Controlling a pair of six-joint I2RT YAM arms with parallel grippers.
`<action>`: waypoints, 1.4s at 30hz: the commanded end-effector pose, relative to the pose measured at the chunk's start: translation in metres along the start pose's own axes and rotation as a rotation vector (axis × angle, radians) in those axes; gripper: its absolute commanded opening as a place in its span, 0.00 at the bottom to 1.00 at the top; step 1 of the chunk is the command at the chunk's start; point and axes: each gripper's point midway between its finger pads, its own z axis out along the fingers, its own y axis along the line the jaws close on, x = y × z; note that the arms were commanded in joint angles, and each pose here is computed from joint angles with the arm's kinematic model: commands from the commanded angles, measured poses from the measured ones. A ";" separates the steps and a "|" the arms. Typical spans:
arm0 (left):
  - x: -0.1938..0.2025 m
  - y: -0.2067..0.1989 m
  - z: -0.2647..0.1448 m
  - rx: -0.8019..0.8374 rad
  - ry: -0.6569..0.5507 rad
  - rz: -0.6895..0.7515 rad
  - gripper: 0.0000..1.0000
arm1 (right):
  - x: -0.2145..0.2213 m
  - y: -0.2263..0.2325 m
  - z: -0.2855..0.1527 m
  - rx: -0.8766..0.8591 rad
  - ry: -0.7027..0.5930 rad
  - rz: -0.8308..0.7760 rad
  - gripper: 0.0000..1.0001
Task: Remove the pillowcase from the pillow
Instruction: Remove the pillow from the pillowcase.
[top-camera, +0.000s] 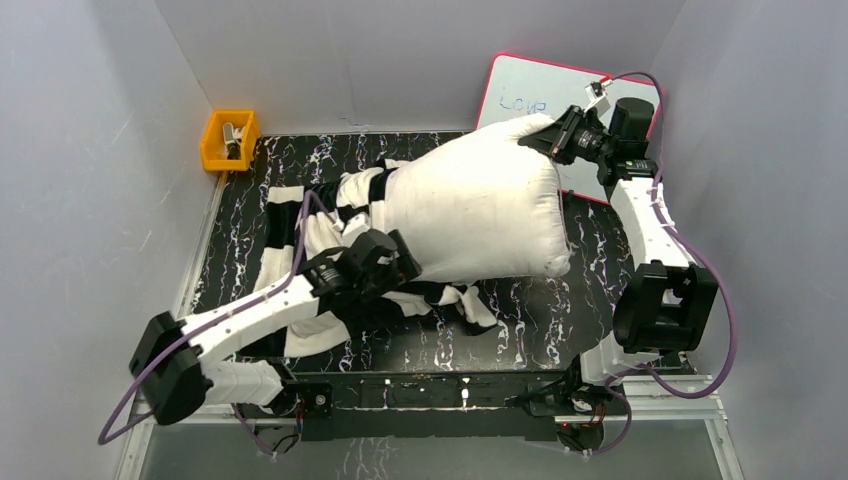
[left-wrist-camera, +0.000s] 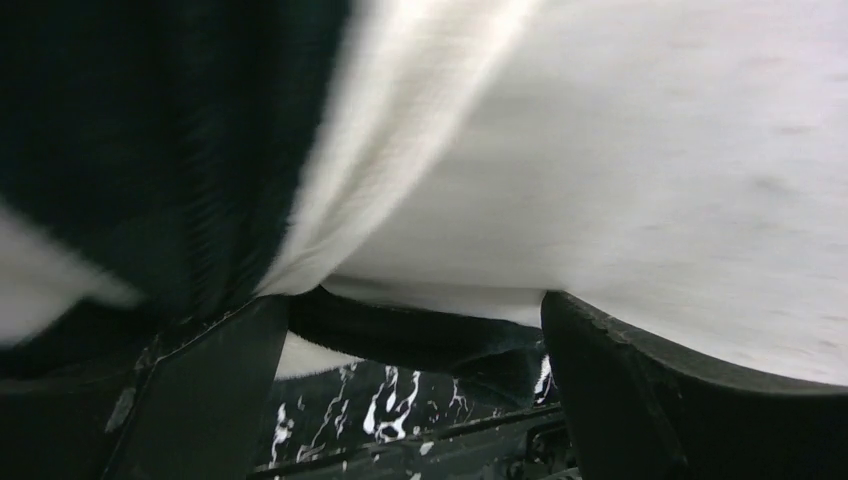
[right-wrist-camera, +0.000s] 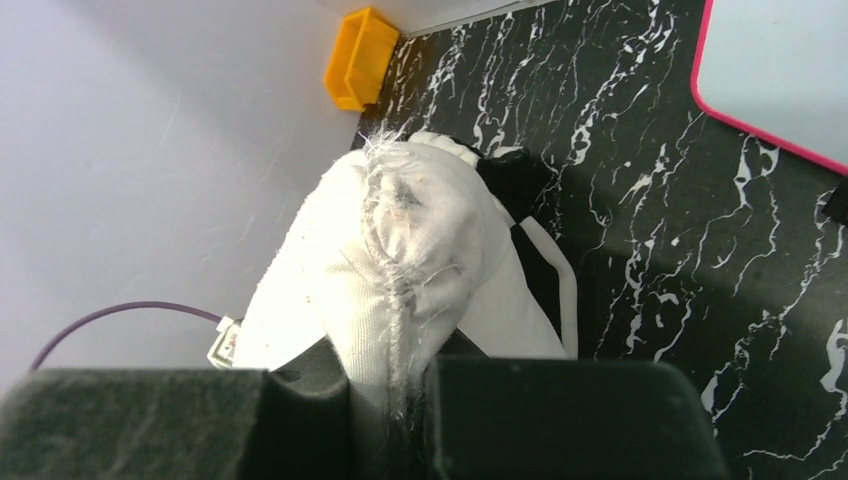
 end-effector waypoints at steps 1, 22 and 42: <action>0.036 0.141 -0.032 -0.460 0.052 -0.035 0.98 | -0.087 0.048 -0.041 -0.105 -0.256 -0.171 0.00; -0.073 0.067 -0.082 -0.334 -0.203 0.338 0.98 | -0.076 0.053 -0.043 -0.107 -0.205 -0.227 0.00; -0.292 -0.038 0.046 -0.029 -0.227 0.373 0.98 | -0.001 0.096 -0.002 -0.203 0.006 -0.301 0.00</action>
